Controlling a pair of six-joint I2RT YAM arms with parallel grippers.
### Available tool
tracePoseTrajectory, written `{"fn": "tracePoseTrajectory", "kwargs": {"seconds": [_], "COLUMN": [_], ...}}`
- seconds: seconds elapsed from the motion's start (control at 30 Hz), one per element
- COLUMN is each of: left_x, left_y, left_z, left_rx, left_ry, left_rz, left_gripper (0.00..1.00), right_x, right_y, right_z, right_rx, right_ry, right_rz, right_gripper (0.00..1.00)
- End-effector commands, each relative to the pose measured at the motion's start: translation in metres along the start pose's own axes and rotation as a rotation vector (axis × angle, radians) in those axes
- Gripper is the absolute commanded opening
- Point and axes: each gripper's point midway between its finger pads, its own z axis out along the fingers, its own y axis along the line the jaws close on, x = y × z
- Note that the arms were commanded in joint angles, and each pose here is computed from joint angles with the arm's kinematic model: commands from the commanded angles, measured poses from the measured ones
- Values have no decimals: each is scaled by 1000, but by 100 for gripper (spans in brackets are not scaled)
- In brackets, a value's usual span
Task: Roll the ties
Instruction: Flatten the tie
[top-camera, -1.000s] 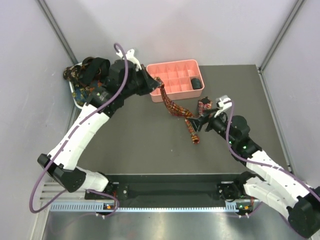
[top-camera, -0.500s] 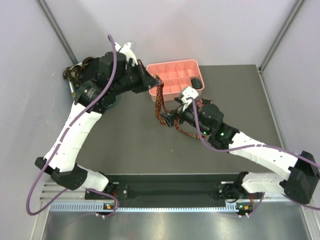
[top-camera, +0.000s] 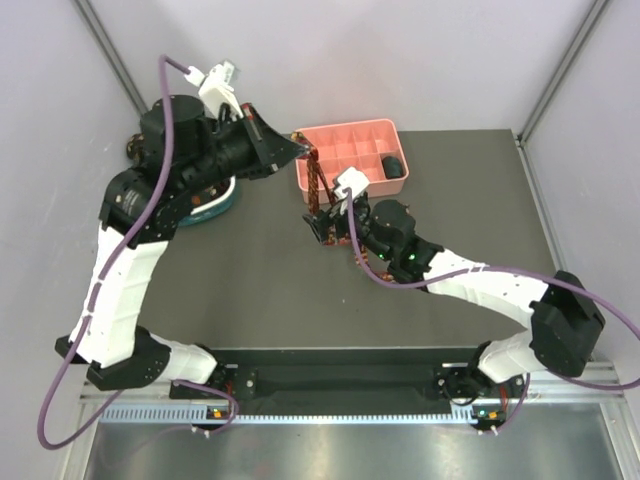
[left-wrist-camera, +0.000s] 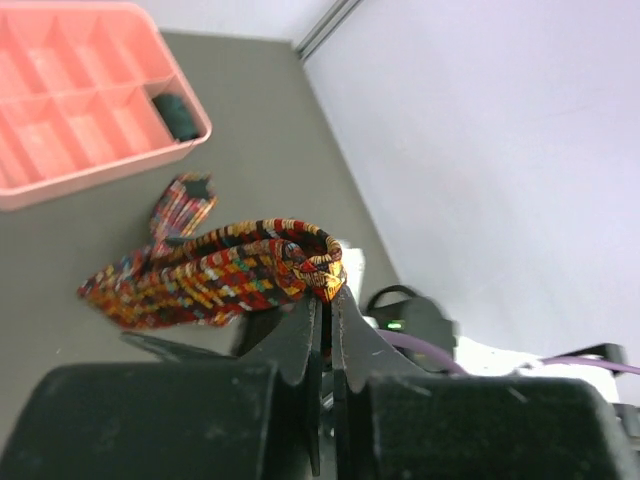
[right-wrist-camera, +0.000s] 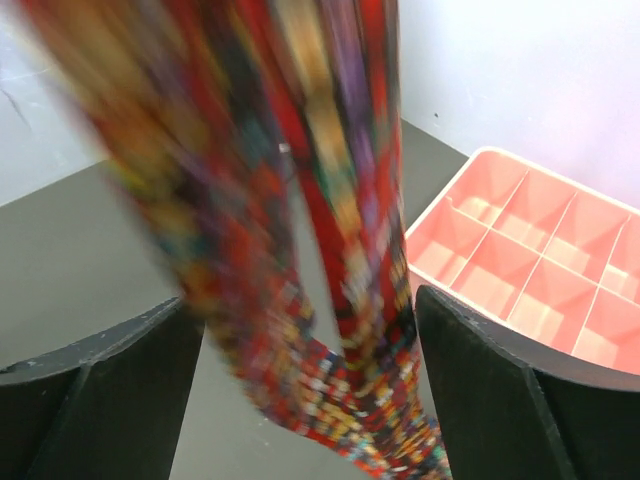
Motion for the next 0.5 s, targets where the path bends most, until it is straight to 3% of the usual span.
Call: {"fn": "tracePoseTrajectory", "kwargs": {"seconds": [0.0,0.3,0.37,0.4,0.47], "left_x": [-22,-70,-77,-79,-82], "left_y": [-31,-91,-97,-99,-100], "left_z": [-32,-72,-80,-82,-86], "left_rx": [93,311,330,339,343], "left_ry": [-71,-234,-264,-277,-292], "left_rz": [0,-49,-64,-68,-73], "left_gripper": [2,1,1,1,0], "right_x": [-23,16,22,27,33], "right_y": [5,38,56,63,82], "right_z": [10,27,30,30,30], "right_rx": [3,-87,-123,-141,-195], "right_ry": [-99,-69,-71,-64,-50], "right_rz": [12,127,140,152,152], "right_gripper": [79,74,80,89,93]}}
